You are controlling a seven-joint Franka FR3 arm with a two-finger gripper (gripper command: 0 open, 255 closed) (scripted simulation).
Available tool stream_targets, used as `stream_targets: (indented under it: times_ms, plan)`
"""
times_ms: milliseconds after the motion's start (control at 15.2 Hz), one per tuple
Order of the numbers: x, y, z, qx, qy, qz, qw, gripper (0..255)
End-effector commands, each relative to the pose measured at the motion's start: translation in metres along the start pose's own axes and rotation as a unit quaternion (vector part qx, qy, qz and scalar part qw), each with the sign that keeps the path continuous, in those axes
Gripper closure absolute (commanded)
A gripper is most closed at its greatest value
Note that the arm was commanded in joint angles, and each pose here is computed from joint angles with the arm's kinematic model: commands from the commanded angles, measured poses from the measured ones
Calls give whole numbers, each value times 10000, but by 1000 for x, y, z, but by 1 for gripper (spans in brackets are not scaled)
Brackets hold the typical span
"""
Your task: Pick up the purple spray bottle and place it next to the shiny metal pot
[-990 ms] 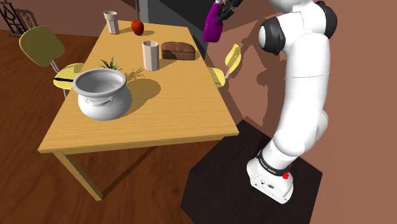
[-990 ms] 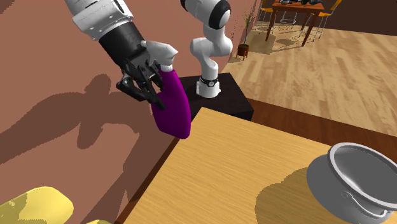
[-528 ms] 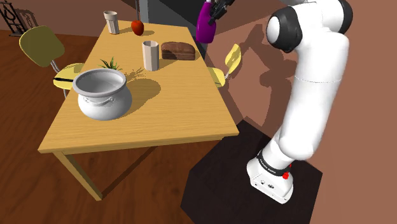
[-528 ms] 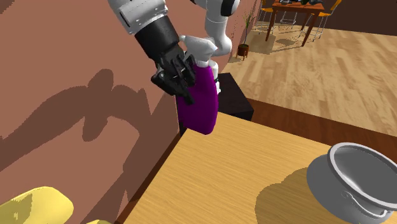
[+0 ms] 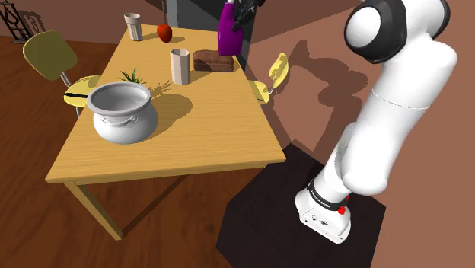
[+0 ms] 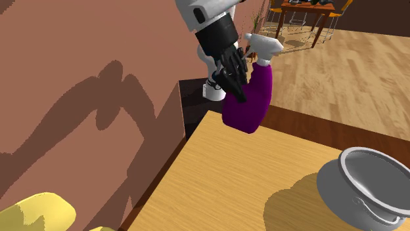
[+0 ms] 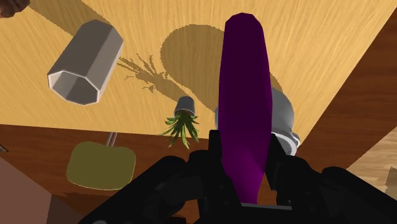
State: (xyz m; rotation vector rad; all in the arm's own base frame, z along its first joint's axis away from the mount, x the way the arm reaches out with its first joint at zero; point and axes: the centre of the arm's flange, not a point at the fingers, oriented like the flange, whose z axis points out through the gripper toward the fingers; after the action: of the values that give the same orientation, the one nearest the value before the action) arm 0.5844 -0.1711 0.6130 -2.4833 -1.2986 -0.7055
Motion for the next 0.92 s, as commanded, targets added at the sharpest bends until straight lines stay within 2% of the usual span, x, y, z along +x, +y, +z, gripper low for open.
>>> stream_targets:
  times_ms: [0, 858]
  plan:
    - [18, -14, 13, -8, -3, 2, 10000, 255]
    - [140, -108, 87, -8, -3, 2, 10000, 255]
